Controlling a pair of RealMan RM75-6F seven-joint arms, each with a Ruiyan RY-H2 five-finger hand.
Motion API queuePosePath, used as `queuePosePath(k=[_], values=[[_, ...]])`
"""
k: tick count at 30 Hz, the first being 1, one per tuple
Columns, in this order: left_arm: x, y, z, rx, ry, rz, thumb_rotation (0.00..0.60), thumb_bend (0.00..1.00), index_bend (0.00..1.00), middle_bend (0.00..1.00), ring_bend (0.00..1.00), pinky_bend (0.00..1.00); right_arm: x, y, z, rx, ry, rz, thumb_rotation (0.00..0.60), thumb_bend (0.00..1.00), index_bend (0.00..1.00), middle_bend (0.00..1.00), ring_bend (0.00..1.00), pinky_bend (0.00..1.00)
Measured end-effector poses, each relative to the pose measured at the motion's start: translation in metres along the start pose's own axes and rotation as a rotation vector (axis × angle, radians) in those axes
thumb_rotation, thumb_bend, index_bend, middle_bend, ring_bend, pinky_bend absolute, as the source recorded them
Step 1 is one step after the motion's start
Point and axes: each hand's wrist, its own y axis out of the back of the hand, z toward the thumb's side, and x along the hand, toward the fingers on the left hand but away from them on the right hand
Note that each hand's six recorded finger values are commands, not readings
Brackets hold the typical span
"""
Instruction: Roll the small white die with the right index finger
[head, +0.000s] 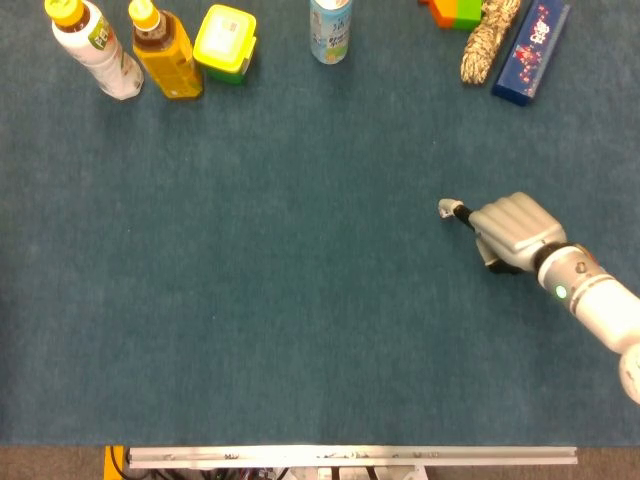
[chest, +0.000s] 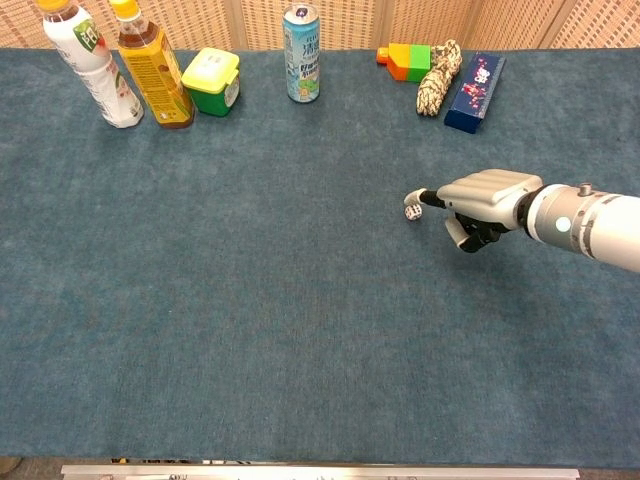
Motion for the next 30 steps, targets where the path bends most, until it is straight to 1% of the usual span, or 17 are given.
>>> queuePosePath(k=[3,6,10,12,16,18,19,20,22,23,24,25,26,29,30], values=[[0.0,0.0,0.0,0.0,-0.001,0.0,0.6,0.2,0.19,0.22,0.24,0.08,0.007,-0.001,-0.002,0.001,-0.002,-0.009,0.6,0.89,0.0,1.0,1.0,1.0],[0.001,0.001,0.002,-0.002,-0.004,0.004,0.6,0.2,0.19,0.22,0.24,0.08,0.013,0.003,-0.004,0.004,-0.006,-0.041,0.6,0.89,0.0,1.0,1.0,1.0],[0.001,0.002,0.001,-0.004,-0.003,0.007,0.6,0.2,0.19,0.22,0.24,0.08,0.024,0.013,-0.011,0.009,-0.027,-0.112,0.6,0.87,0.0,1.0,1.0,1.0],[0.001,0.001,0.001,-0.003,-0.001,0.005,0.6,0.2,0.19,0.22,0.24,0.08,0.032,0.019,-0.018,0.008,-0.05,-0.157,0.6,0.86,0.0,1.0,1.0,1.0],[0.002,0.001,0.0,-0.003,0.0,0.005,0.6,0.2,0.19,0.22,0.24,0.08,0.051,0.027,-0.036,-0.002,-0.11,-0.252,0.6,0.78,0.0,1.0,1.0,1.0],[0.002,0.002,0.0,-0.004,-0.001,0.006,0.6,0.2,0.19,0.22,0.24,0.08,0.064,0.028,-0.048,-0.017,-0.149,-0.305,0.6,0.73,0.0,0.97,1.0,1.0],[0.003,0.002,0.001,-0.006,-0.003,0.007,0.6,0.2,0.19,0.22,0.24,0.08,0.069,0.028,-0.053,-0.026,-0.164,-0.328,0.6,0.69,0.0,0.94,0.99,1.0],[0.003,0.002,0.001,-0.007,-0.003,0.007,0.6,0.2,0.19,0.22,0.24,0.08,0.076,0.028,-0.059,-0.038,-0.184,-0.361,0.6,0.66,0.0,0.9,0.96,1.0],[0.002,0.002,0.001,-0.008,-0.004,0.007,0.6,0.2,0.19,0.22,0.24,0.08,0.087,0.028,-0.069,-0.052,-0.213,-0.412,0.6,0.6,0.0,0.79,0.86,1.0],[0.002,0.002,0.001,-0.008,-0.004,0.008,0.6,0.2,0.19,0.22,0.24,0.08,0.094,0.028,-0.076,-0.059,-0.234,-0.447,0.6,0.57,0.0,0.73,0.78,0.98],[0.003,0.002,0.001,-0.008,-0.004,0.008,0.6,0.2,0.19,0.22,0.24,0.08,0.1,0.027,-0.081,-0.063,-0.251,-0.473,0.6,0.55,0.0,0.64,0.69,0.93],[0.003,0.003,0.002,-0.008,-0.004,0.008,0.6,0.2,0.19,0.22,0.24,0.08,0.106,0.025,-0.087,-0.065,-0.27,-0.498,0.6,0.54,0.0,0.59,0.64,0.88],[0.003,0.003,0.002,-0.008,-0.004,0.009,0.6,0.2,0.19,0.22,0.24,0.08,0.114,0.022,-0.095,-0.066,-0.296,-0.529,0.6,0.52,0.0,0.52,0.56,0.81],[0.003,0.003,0.003,-0.007,-0.007,0.008,0.6,0.2,0.19,0.22,0.24,0.08,0.133,0.012,-0.113,-0.05,-0.362,-0.585,0.6,0.51,0.0,0.39,0.41,0.62],[0.003,0.002,0.003,-0.007,-0.008,0.008,0.6,0.2,0.19,0.22,0.24,0.08,0.138,0.009,-0.118,-0.042,-0.381,-0.596,0.6,0.51,0.0,0.37,0.37,0.58]])
